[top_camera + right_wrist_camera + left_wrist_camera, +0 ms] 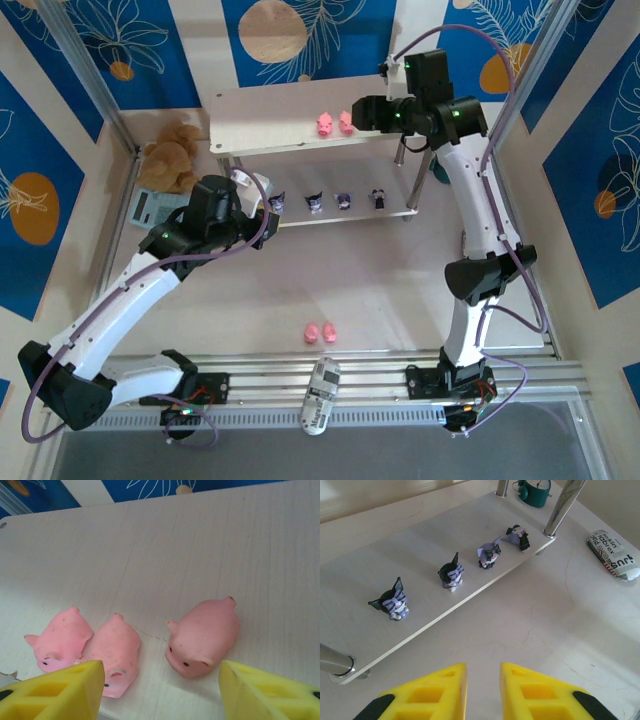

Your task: Place and organize the plastic toys onto the shelf

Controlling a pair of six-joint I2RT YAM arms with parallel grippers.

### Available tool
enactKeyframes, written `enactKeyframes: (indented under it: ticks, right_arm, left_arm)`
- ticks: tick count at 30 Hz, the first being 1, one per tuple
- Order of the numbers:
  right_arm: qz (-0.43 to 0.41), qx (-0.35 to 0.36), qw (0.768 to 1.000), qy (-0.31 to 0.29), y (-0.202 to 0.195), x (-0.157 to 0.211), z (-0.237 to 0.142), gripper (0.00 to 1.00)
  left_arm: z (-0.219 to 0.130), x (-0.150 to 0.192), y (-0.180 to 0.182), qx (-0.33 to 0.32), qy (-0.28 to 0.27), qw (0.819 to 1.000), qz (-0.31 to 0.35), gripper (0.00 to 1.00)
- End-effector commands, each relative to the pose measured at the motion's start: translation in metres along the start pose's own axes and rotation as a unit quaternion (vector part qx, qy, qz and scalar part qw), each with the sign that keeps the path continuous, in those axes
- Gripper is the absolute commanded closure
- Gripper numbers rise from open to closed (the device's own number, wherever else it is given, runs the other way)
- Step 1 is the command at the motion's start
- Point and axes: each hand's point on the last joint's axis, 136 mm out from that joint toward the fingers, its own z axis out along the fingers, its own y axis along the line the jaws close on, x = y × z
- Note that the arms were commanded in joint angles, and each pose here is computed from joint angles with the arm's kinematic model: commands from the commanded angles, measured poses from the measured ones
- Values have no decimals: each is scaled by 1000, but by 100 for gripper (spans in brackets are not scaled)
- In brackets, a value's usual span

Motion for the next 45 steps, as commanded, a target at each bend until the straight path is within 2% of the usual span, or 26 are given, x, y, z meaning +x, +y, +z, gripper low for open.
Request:
enactKeyframes:
  ticks: [1, 8, 18, 25, 32, 36, 45]
  right_arm:
    - [-14, 56, 998, -30, -10, -11, -7, 38]
    - [-21, 98, 994, -38, -13, -14, 3, 39]
    - [-6, 97, 994, -42, -15, -19, 16, 42]
    - [6, 86, 996, -25, -17, -13, 28, 52]
    - [7, 82, 996, -18, -20, -10, 23, 71]
    - [-2, 79, 997, -26, -20, -12, 15, 75]
    - [-13, 69, 997, -30, -14, -10, 0, 76]
  left_arm:
    - [-7, -2, 4, -1, -12, 1000, 4, 75]
    - [-12, 1, 7, -8, -15, 1000, 5, 75]
    - [-12, 4, 10, -12, -15, 1000, 3, 75]
    - [-12, 6, 12, -14, -12, 1000, 3, 74]
    - [-14, 5, 14, -17, -15, 1000, 3, 74]
    - [-13, 6, 14, -17, -14, 1000, 1, 74]
    - [-12, 5, 13, -12, -15, 1000, -1, 74]
